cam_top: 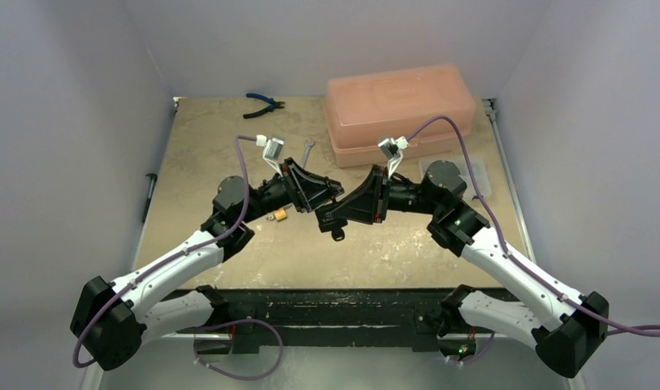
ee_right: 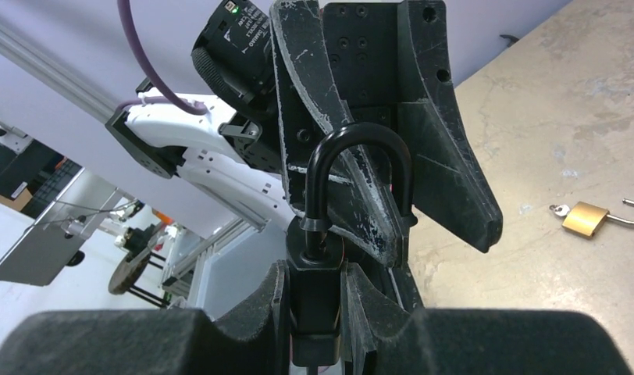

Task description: Unlock with the key

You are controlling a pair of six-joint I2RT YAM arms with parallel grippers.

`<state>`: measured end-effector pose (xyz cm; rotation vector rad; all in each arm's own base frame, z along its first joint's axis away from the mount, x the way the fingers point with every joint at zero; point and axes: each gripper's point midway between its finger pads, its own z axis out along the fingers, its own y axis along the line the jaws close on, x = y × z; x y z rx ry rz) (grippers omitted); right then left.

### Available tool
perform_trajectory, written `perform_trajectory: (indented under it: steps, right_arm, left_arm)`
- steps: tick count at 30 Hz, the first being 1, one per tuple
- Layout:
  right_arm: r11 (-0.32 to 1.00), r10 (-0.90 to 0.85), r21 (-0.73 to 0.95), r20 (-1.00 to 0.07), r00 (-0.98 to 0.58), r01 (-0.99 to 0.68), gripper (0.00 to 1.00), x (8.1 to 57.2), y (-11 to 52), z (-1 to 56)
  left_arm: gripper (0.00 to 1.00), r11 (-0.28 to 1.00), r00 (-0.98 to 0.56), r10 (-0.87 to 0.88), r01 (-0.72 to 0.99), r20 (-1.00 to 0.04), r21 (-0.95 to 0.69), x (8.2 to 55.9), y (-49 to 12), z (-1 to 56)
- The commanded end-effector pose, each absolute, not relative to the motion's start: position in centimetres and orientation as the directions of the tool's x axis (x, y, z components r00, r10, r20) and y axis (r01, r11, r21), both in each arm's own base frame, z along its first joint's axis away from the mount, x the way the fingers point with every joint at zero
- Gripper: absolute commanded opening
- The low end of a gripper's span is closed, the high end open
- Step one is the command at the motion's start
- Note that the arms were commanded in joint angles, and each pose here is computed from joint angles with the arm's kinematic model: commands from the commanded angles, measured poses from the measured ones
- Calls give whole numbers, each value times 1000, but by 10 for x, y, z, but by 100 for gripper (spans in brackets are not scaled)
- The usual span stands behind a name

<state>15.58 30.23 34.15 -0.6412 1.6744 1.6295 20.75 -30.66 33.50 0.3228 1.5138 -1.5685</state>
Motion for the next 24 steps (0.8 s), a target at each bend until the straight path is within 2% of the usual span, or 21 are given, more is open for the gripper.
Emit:
perform_trajectory:
  steps: [1, 6, 11, 18, 24]
  right_arm:
    - [39, 213, 544, -824, -525, -838, 0, 154, 299, 381]
    - [84, 221, 539, -830, -512, -838, 0, 157, 294, 381]
    - [99, 225, 541, -830, -511, -835, 0, 157, 292, 380]
    - [112, 231, 542, -829, -509, -833, 0, 158, 291, 380]
    - [165, 230, 556, -825, -517, -814, 0, 167, 290, 370]
  left_arm:
    - [45, 172, -529, -404, 758, -746, -630, 203, -304, 338]
    - [58, 313, -494, -371, 731, -786, -607, 207, -288, 322]
    - [65, 408, -486, -336, 697, -807, -590, 205, -272, 311]
    - [66, 493, -448, -333, 667, -829, -559, 204, -252, 320]
    - [67, 496, -436, -365, 657, -823, -568, 199, -243, 342]
